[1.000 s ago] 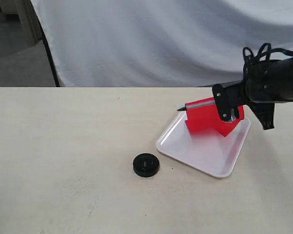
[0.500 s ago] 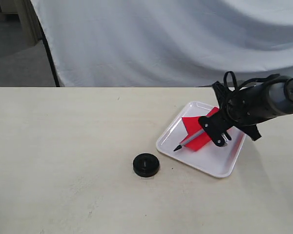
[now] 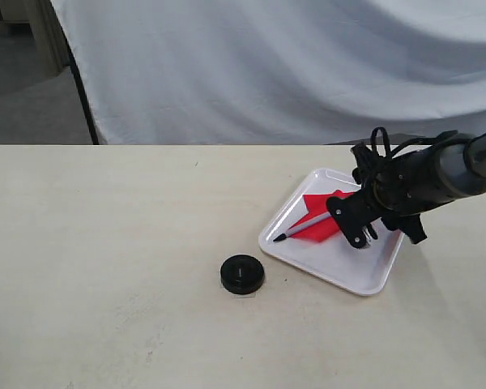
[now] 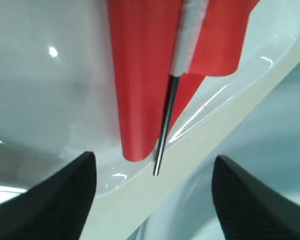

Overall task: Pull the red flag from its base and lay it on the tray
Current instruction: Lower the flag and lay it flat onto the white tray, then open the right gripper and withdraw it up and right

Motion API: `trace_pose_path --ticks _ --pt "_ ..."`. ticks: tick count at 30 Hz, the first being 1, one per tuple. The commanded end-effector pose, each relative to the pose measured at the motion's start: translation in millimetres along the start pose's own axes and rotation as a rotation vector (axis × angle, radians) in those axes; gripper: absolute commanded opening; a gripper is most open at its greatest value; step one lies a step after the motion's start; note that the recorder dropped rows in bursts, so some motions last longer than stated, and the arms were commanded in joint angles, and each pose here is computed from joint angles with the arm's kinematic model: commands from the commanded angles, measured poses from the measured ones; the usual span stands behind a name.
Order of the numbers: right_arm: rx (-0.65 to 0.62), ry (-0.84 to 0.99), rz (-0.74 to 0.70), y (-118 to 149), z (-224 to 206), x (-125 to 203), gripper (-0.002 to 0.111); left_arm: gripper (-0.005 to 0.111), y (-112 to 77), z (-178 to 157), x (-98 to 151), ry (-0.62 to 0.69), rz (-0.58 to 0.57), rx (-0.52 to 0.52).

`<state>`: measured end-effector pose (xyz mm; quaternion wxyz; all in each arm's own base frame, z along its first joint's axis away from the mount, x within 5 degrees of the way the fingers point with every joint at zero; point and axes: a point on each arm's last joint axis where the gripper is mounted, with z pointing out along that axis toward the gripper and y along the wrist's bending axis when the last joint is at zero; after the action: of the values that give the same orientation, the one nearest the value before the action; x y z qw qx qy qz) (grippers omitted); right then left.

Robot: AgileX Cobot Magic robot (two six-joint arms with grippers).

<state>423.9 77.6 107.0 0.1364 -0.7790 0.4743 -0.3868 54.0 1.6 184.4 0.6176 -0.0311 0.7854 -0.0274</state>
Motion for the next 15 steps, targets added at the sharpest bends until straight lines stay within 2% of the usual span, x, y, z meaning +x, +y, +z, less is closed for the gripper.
trace_pose_path --ticks 1,8,9,11,13,14,15 --pt "0.034 0.027 0.037 -11 -11 11 0.060 0.000 -0.2 0 1 -0.001 0.004 0.004" --pt "0.052 0.056 0.206 -25 -35 28 0.059 0.000 -0.2 0 1 -0.001 0.004 0.004" --pt "0.055 0.067 0.233 -27 -39 31 0.054 0.000 -0.2 0 1 -0.001 0.004 0.004" --pt "0.053 0.112 0.295 -29 -46 39 0.037 0.000 -0.2 0 1 -0.001 0.004 0.004" --pt "0.033 0.168 0.414 -29 -55 48 0.009 0.000 -0.2 0 1 -0.001 0.004 0.004" --pt "0.023 0.174 0.499 -29 -59 50 0.000 0.000 -0.2 0 1 -0.001 0.004 0.004" --pt "0.014 0.169 0.573 -29 -63 51 0.001 0.000 -0.2 0 1 -0.001 0.004 0.004"
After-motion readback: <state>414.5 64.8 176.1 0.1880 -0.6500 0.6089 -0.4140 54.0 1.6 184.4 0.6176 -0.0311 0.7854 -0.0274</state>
